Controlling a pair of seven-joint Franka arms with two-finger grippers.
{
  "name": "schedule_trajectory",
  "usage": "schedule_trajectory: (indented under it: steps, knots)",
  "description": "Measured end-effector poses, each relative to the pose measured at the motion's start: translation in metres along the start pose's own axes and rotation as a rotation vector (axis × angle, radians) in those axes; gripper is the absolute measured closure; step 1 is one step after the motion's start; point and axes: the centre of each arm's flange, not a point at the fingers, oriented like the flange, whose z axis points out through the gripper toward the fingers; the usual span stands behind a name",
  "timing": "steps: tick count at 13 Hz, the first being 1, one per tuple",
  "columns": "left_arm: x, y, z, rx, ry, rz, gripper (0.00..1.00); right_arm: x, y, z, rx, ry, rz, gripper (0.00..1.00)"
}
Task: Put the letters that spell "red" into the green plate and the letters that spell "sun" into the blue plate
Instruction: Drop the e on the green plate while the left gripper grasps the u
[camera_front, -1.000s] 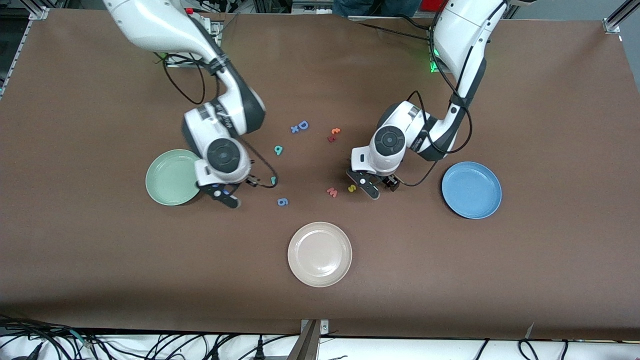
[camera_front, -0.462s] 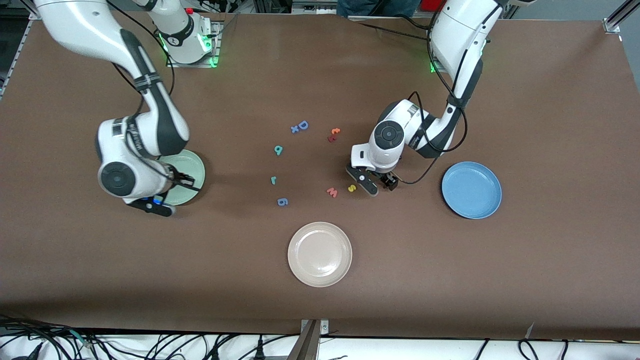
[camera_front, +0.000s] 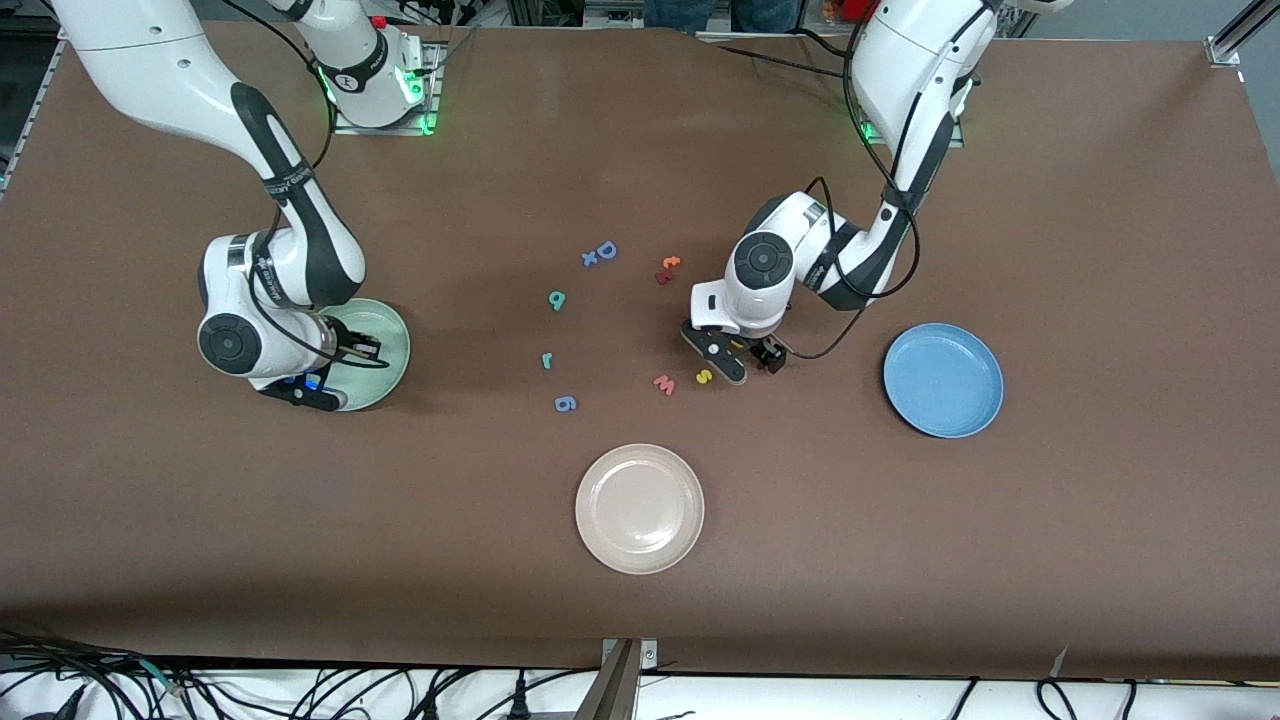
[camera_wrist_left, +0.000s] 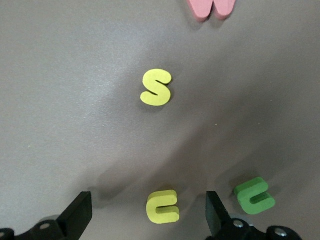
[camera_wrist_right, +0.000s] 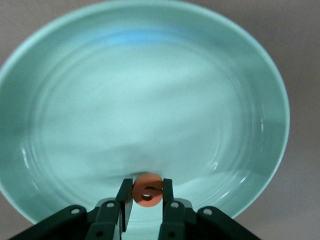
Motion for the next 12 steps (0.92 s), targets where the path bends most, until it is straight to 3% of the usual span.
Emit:
schedule_trajectory:
  steps: [2, 5, 8, 11, 12]
  knots:
    - [-0.001, 0.001, 0.001, 0.0, -0.003, -0.005, 0.0, -0.001, 0.0, 0.001, 0.0, -0.002, 0.001, 0.66]
    - [-0.003, 0.002, 0.004, -0.001, -0.009, -0.004, 0.0, -0.001, -0.001, -0.009, 0.004, 0.011, -0.002, 0.33]
    - [-0.006, 0.003, 0.008, -0.003, -0.018, -0.011, 0.01, -0.009, -0.036, -0.06, 0.02, 0.031, -0.045, 0.01]
    - [-0.006, 0.003, 0.007, -0.002, -0.017, -0.02, 0.07, -0.036, -0.106, -0.114, 0.065, 0.093, -0.114, 0.01]
    - [-0.005, 0.003, 0.005, -0.001, -0.013, -0.02, 0.18, -0.045, -0.124, -0.121, 0.078, 0.106, -0.143, 0.01]
